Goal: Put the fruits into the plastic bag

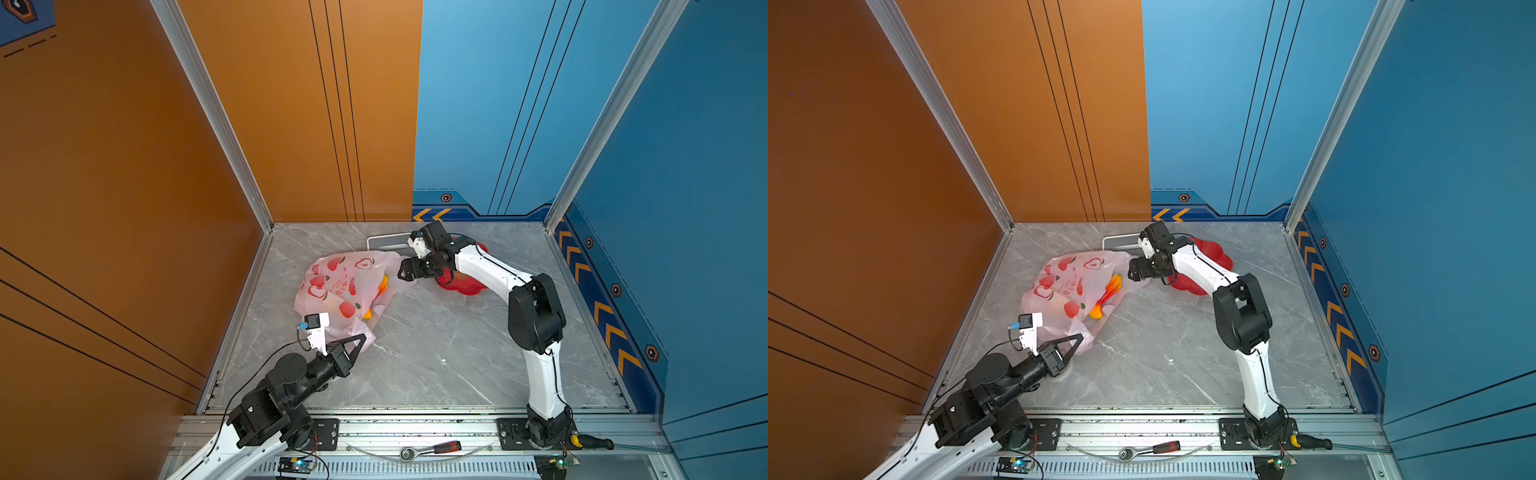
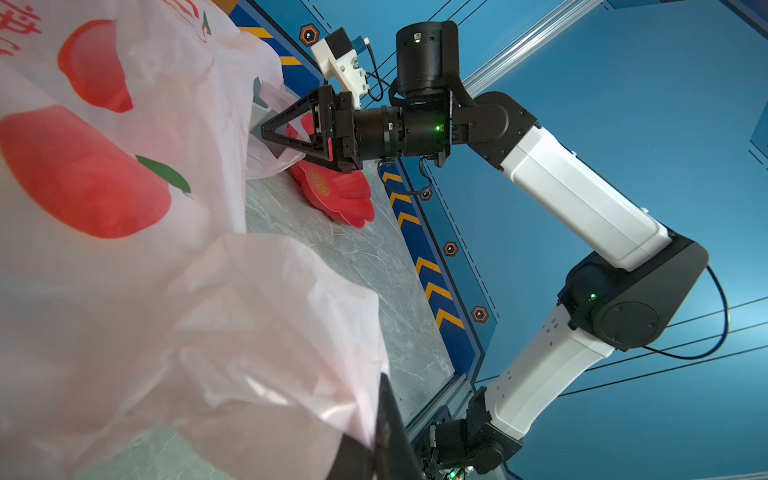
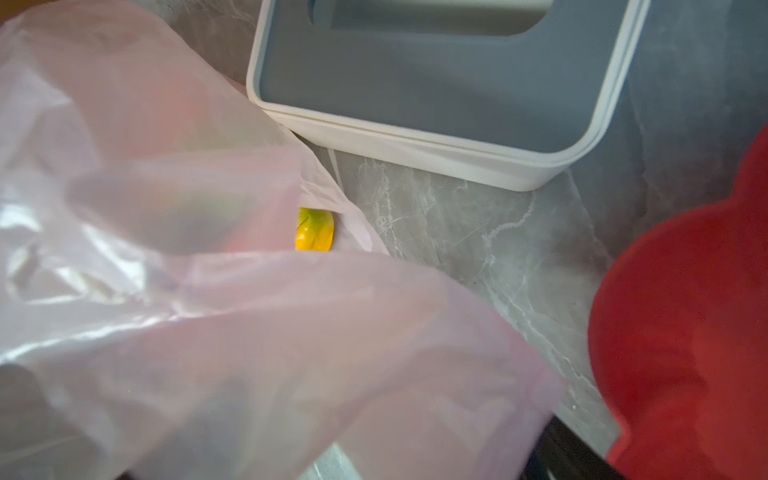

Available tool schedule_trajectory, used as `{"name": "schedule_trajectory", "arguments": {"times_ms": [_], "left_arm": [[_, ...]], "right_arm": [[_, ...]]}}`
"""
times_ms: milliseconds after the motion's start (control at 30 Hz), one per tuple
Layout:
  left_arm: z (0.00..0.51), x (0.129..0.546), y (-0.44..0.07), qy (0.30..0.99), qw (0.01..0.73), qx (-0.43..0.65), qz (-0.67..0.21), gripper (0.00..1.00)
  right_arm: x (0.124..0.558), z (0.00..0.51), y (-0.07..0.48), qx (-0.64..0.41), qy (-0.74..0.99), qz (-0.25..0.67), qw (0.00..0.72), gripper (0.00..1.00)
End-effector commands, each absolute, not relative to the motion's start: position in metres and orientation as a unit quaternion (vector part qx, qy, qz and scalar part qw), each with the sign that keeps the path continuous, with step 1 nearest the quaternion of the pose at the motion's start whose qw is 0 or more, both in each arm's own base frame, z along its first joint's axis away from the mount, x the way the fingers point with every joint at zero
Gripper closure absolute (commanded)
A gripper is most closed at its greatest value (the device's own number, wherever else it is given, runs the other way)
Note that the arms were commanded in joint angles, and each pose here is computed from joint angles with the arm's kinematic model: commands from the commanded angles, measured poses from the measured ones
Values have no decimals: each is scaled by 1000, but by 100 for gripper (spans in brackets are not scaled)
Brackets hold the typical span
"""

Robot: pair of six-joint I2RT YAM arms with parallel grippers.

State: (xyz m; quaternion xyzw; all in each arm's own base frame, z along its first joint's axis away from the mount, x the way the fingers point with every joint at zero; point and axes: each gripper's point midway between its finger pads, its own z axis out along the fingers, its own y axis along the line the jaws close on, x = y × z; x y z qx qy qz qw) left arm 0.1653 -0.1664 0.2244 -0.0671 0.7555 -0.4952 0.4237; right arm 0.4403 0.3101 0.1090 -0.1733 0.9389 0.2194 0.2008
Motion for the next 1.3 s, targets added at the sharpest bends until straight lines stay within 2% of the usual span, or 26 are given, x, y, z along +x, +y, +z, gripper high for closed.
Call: {"name": "schedule_trajectory", "arguments": {"times_ms": [0, 567, 1133, 1267], "left_arm": [[231, 166, -160, 750, 434, -77, -493, 100], [232, 164, -153, 747, 440, -83, -491, 100], [232, 164, -148, 746, 443, -91, -489, 100], [231, 163, -148, 747, 442, -92, -488, 100]], "right_arm": [[452, 113, 304, -164, 943, 198, 212, 12], [480, 110, 276, -133, 954, 121, 239, 24], [489, 112, 276, -131, 953, 117, 248, 32], [490, 110, 281, -135, 952, 122, 247, 46]]}}
